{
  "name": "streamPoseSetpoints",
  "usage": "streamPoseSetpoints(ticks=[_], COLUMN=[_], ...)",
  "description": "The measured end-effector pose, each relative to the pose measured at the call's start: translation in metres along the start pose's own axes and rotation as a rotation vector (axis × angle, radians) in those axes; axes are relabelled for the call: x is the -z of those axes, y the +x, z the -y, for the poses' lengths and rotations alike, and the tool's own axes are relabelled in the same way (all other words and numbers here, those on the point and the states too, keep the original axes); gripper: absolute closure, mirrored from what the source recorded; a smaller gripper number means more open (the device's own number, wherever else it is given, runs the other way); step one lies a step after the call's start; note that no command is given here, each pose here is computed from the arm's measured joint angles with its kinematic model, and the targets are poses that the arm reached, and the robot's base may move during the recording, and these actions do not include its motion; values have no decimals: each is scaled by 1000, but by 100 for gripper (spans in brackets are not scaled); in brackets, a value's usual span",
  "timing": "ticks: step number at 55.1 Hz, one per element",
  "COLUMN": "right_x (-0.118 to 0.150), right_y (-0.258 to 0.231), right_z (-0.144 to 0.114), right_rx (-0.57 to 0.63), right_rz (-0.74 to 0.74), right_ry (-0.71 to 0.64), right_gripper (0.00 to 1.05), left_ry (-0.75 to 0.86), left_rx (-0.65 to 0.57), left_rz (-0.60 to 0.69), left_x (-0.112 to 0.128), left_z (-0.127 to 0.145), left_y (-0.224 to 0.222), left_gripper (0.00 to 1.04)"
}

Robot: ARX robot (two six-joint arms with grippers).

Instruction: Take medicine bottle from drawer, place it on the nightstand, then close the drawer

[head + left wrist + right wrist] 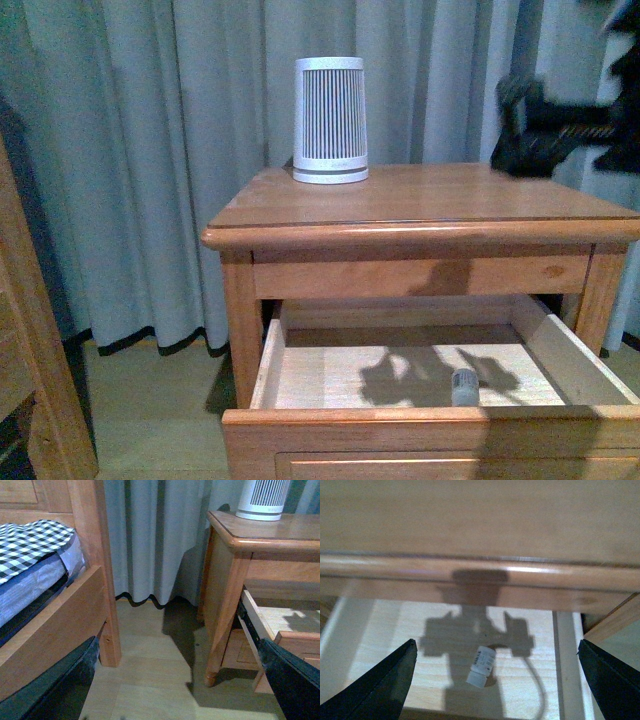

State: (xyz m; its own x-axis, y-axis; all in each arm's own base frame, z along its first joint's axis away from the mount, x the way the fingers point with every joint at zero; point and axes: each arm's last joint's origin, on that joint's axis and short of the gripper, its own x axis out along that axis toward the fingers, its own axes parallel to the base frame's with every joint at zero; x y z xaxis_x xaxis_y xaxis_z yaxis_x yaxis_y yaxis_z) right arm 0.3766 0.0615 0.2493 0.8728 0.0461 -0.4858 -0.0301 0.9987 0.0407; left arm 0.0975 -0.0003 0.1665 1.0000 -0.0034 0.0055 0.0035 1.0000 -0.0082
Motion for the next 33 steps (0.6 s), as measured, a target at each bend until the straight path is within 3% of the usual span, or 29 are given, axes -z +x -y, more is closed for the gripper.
streamPoseSetpoints(ticks=[13, 33], right_x=[57, 96], right_y=[83, 138], right_z=[-14, -30], right_rx=[69, 69], right_rz=[-215, -270], right_ry=[-31, -55], right_gripper=[7, 7], left_ry=[0, 0], left_rx=[0, 0], left_rz=[0, 0], left_x=[0, 0], left_z=[0, 0], left_y=[0, 0], left_gripper=[7, 7])
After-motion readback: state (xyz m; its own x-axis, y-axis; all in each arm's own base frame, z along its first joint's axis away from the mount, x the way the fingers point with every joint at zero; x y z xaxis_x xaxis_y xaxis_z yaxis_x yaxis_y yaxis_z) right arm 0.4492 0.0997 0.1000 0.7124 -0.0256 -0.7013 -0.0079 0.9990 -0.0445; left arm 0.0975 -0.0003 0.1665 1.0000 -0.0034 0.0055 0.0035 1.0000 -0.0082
